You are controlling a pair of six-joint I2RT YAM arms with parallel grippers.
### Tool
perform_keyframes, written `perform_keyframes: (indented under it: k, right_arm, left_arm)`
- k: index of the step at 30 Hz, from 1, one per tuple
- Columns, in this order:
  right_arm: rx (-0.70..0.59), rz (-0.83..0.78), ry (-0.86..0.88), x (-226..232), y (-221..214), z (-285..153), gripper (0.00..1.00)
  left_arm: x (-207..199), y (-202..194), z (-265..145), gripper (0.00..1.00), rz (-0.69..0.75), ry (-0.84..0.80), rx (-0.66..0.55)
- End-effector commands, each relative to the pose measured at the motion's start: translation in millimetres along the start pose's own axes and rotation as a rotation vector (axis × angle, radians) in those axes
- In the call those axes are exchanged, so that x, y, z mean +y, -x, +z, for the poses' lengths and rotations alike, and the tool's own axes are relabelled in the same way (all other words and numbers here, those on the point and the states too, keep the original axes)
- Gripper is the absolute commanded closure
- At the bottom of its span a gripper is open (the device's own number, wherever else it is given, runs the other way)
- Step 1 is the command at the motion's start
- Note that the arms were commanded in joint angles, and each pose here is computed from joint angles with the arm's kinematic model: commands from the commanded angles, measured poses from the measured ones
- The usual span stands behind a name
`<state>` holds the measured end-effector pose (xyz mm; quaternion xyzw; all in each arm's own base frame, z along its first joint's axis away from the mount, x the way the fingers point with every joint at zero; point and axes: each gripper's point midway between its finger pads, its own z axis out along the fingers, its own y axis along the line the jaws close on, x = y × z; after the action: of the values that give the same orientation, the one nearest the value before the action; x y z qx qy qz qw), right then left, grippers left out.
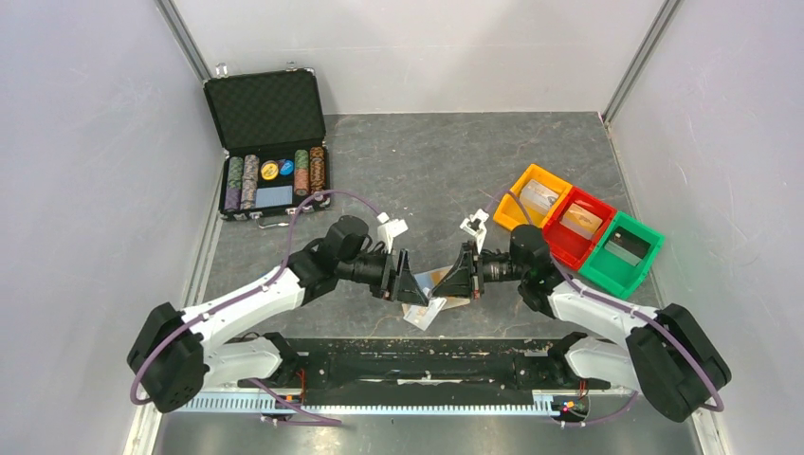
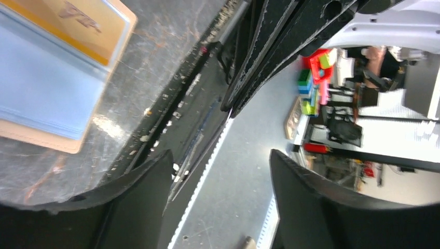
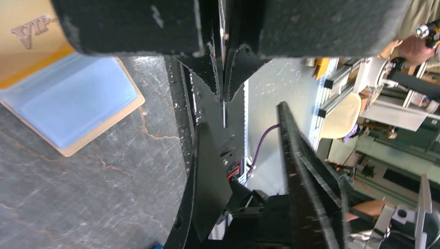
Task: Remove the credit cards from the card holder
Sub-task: Place the credit card in the storage box.
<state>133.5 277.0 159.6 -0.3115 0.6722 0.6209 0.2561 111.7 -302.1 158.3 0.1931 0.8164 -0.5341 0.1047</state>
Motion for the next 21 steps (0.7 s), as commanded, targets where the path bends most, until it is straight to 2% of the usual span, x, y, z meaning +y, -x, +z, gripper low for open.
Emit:
perform_keyframes:
  k: [1,3,10,15,21]
  right_arm:
    - [-0.087,-0.041,-0.094,-10.7,35.9,-4.8,1.00]
    - [-0.112,-0.030,-0.145,-19.9,44.9,-11.3,1.00]
    - [-0.298,0.012,-0.430,-66.2,89.9,-55.3,1.00]
    - [-0.477,0.044,-0.703,-105.0,126.1,-115.7,1.00]
    - [-0.736,0.080,-1.020,-137.1,162.2,-207.1,1.00]
  left_arm:
    - [2.2,21.1,-16.3,0.13,0.111,0.137,-0.075]
    - [3.7,27.4,-25.0,0.00,0.130,0.201,-0.096]
    - [20.4,52.1,-72.9,0.00,0.198,0.488,-0.258]
    - [38.7,60.0,-113.9,0.00,0.220,0.676,-0.409]
    - [35.4,53.0,-135.3,0.00,0.269,0.682,-0.488]
